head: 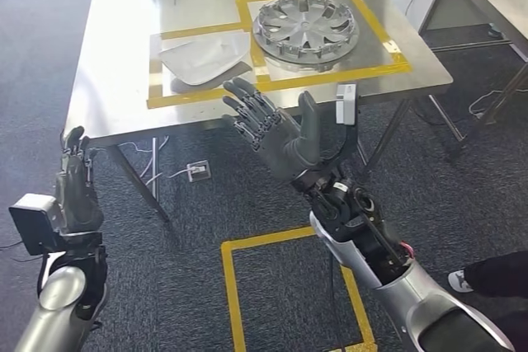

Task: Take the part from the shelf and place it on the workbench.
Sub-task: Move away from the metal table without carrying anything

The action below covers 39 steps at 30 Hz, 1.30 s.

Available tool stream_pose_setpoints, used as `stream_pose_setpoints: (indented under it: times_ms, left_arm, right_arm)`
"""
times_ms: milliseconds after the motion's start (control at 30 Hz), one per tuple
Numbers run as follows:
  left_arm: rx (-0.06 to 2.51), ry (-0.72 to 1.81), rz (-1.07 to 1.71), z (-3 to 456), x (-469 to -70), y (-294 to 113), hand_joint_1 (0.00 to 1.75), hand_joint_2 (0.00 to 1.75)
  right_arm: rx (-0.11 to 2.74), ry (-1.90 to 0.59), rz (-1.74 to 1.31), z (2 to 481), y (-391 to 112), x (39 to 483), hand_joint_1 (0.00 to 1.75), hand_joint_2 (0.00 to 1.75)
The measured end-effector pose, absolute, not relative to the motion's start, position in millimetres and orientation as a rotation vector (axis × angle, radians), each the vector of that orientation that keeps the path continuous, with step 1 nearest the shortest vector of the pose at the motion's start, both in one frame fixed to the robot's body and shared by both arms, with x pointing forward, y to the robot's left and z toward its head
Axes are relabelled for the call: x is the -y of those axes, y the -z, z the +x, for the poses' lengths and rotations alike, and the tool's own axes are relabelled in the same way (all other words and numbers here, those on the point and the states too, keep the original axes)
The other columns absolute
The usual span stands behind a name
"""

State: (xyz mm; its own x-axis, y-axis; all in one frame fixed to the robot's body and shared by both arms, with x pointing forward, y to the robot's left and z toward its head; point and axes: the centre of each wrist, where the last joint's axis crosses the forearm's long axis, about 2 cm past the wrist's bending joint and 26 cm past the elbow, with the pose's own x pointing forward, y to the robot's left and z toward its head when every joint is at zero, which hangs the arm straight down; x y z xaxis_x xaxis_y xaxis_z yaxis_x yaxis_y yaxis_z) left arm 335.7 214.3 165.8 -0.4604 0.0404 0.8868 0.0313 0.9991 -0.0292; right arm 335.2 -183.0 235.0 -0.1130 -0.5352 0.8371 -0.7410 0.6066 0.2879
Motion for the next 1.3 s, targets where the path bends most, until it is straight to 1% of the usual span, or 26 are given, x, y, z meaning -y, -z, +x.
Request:
stream_pose_setpoints:
  times_ms: [1300]
  left_arm:
    - [2.066, -0.011, -0.054, 335.4, -216.5, -169.8, 0.00, 0.00]
  right_arm:
    - [1.771, -0.244, 1.022, 338.0, -235.1, 182.5, 0.00, 0.00]
